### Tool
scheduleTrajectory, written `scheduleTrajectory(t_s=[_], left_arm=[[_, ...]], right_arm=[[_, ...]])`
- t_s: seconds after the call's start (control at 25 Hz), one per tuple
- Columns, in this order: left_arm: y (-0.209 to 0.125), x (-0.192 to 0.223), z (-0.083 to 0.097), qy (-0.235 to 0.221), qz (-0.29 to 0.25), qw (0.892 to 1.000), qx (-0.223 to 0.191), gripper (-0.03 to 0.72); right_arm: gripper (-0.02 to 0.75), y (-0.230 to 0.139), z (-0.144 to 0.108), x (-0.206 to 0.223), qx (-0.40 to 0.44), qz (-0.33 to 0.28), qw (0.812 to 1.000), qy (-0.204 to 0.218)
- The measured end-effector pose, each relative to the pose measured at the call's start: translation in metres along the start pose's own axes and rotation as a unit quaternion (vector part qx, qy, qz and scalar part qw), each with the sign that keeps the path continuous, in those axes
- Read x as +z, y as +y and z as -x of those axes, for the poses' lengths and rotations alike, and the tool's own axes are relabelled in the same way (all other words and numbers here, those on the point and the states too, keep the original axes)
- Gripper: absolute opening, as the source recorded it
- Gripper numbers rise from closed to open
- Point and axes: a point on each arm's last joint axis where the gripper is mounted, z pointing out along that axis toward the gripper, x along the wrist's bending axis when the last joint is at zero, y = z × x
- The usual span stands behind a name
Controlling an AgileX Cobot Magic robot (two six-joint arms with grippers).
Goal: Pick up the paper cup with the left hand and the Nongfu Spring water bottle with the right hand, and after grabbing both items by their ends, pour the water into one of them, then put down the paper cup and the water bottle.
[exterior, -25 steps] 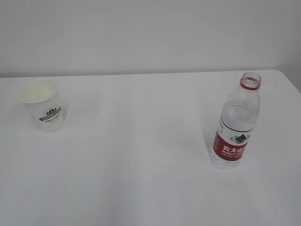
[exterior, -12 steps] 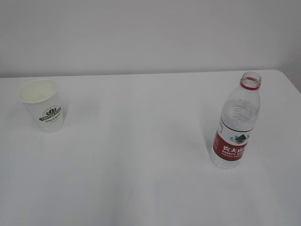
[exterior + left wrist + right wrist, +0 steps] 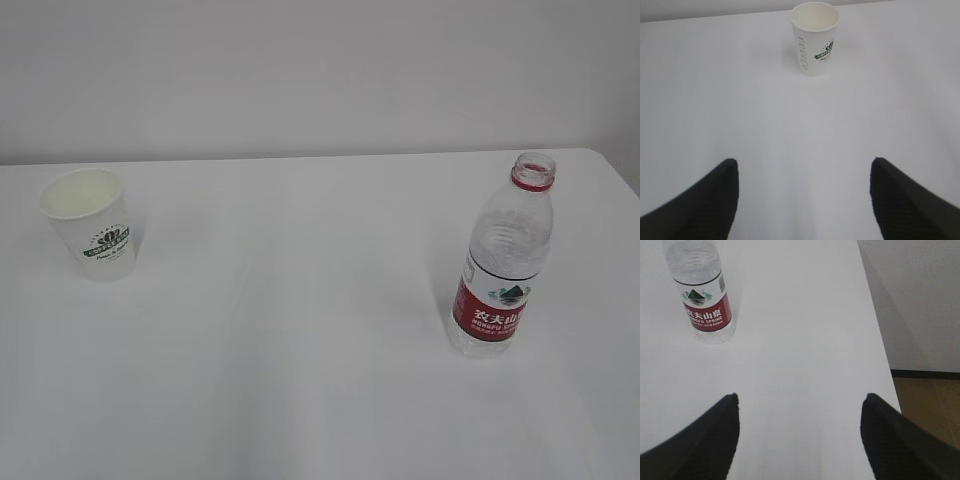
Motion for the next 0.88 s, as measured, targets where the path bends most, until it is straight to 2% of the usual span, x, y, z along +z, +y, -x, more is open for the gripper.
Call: scheduleTrajectory(t_s=[0.2, 0.28, 0.64, 0.88], left_arm=[[0.001, -0.001, -0.001, 0.004, 0.003, 1.000, 0.002, 0.587], [0.005, -0.003, -0.001, 0.005, 0.020, 1.000, 0.003, 0.587], [0.016, -0.007, -0.002, 0.011, 0.078, 0.997, 0.006, 0.587], [0.027, -0.007, -0.002, 0.012, 0.130, 0.991, 0.007, 0.587]], right_arm=[[0.572, 0.001, -0.003, 0.000, 0.008, 0.004, 1.000, 0.018], [0.572, 0.005, -0.003, -0.003, 0.010, 0.020, 1.000, 0.019], [0.572, 0.028, -0.001, -0.012, -0.008, 0.138, 0.990, 0.009], [0.572, 0.036, 0.000, -0.015, -0.022, 0.188, 0.982, 0.001]])
